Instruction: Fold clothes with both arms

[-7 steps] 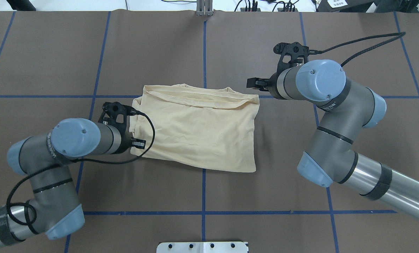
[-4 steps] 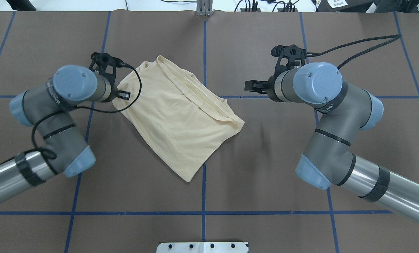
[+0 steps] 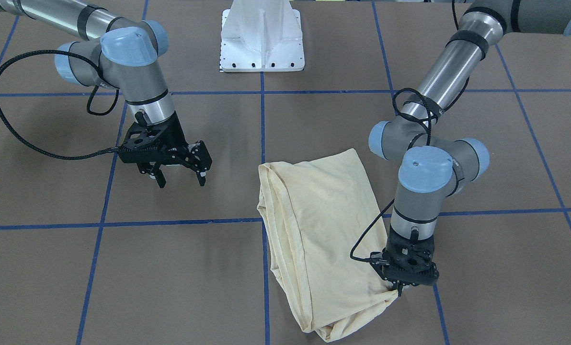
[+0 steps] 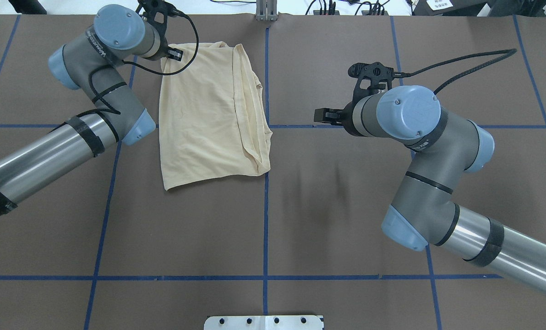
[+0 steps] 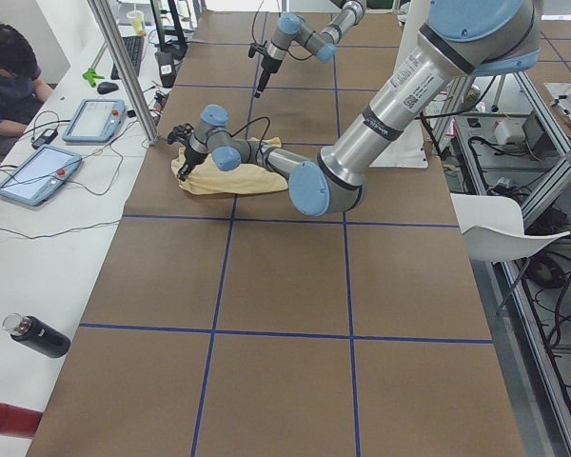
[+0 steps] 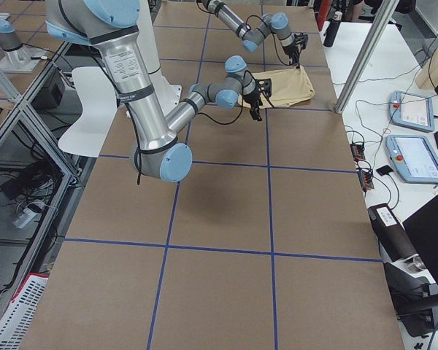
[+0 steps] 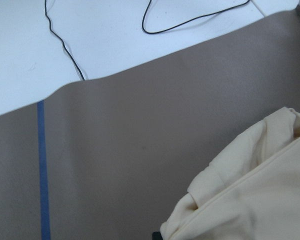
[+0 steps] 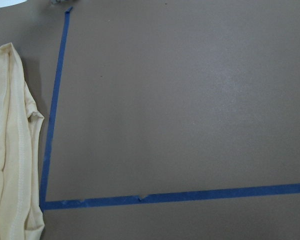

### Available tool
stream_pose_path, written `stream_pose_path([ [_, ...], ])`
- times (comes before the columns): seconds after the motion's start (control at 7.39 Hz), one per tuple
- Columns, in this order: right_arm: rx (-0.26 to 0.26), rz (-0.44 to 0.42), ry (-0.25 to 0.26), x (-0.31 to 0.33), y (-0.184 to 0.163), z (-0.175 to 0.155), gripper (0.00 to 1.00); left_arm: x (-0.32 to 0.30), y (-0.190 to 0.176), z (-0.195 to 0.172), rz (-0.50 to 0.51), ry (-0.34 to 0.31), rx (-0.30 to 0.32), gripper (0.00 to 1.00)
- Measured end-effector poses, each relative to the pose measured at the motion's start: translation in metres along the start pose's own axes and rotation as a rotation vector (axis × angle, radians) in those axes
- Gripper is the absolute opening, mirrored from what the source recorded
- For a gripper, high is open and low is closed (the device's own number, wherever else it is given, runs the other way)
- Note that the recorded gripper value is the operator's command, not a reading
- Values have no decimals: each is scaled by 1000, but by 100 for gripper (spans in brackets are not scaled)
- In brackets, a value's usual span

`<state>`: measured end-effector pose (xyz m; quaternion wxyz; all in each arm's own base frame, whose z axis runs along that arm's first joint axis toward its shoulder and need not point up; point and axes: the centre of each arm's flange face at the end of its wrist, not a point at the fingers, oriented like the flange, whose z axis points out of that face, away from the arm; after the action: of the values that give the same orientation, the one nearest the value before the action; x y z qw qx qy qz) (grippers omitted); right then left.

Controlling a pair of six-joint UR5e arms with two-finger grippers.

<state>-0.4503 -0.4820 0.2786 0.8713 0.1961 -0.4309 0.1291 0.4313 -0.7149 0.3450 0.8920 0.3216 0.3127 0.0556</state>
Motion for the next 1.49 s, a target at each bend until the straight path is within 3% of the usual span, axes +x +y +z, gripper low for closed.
stream_pose_path([
  [0.41, 17, 50, -8, -53, 7, 17, 100, -32, 40, -33, 89, 139, 17, 100],
  [0.54, 31, 102, 3, -91, 5, 34, 91, -37, 51, -41, 94, 157, 20, 100],
  [0.68, 54, 152, 27, -129, 7, 56, 75, -39, 57, -46, 94, 164, 22, 100],
  [0.95, 83, 191, 69, -167, 26, 85, 70, -40, 62, -51, 92, 171, 26, 100],
  [1.35, 86, 166, 98, -173, 52, 102, 66, -41, 72, -60, 93, 180, 33, 100],
  [1.49, 85, 158, 109, -172, 57, 107, 53, -41, 74, -61, 93, 181, 33, 100],
])
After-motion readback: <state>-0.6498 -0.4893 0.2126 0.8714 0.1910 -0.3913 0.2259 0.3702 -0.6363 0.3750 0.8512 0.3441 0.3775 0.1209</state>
